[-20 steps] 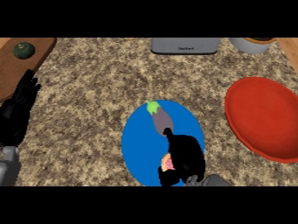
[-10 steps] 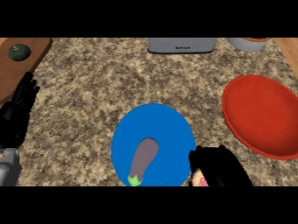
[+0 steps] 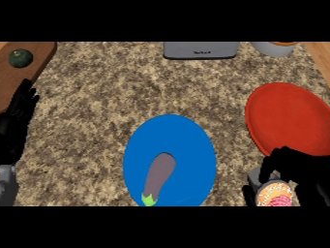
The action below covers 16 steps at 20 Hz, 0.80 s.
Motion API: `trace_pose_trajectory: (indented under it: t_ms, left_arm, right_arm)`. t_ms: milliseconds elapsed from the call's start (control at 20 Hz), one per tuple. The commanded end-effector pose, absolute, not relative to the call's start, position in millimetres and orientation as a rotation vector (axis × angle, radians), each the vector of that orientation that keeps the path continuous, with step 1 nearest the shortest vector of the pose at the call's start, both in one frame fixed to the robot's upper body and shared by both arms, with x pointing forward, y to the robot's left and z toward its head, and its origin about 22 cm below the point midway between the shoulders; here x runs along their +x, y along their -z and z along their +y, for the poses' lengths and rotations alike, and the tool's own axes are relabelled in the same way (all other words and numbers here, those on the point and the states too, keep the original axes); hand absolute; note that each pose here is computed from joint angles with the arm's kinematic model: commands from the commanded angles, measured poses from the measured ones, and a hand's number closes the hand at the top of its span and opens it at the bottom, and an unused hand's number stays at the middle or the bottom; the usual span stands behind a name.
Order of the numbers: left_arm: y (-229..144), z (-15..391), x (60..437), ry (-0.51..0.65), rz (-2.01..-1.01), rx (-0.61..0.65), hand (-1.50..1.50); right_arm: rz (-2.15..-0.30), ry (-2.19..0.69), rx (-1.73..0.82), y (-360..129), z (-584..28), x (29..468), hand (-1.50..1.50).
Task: Pick the cupcake from the plate and place it in the bowl
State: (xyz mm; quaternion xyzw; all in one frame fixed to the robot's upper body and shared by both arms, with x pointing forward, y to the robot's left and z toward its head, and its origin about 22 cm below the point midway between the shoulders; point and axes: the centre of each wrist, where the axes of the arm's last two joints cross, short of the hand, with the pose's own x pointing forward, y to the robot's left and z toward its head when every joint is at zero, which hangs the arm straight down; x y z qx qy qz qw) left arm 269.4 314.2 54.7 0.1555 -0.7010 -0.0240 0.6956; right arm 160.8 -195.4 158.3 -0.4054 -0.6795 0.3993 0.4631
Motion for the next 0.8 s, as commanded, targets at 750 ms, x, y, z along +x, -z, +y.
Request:
trace_pose_trajectory:
  t_ms: [750]
  left_arm:
    - [-69.6, 301.6, 277.6, 0.08, -1.587, 0.316, 0.0]
  right_arm:
    - [-1.649, -0.734, -0.884, -153.4, -303.5, 277.8, 1.5]
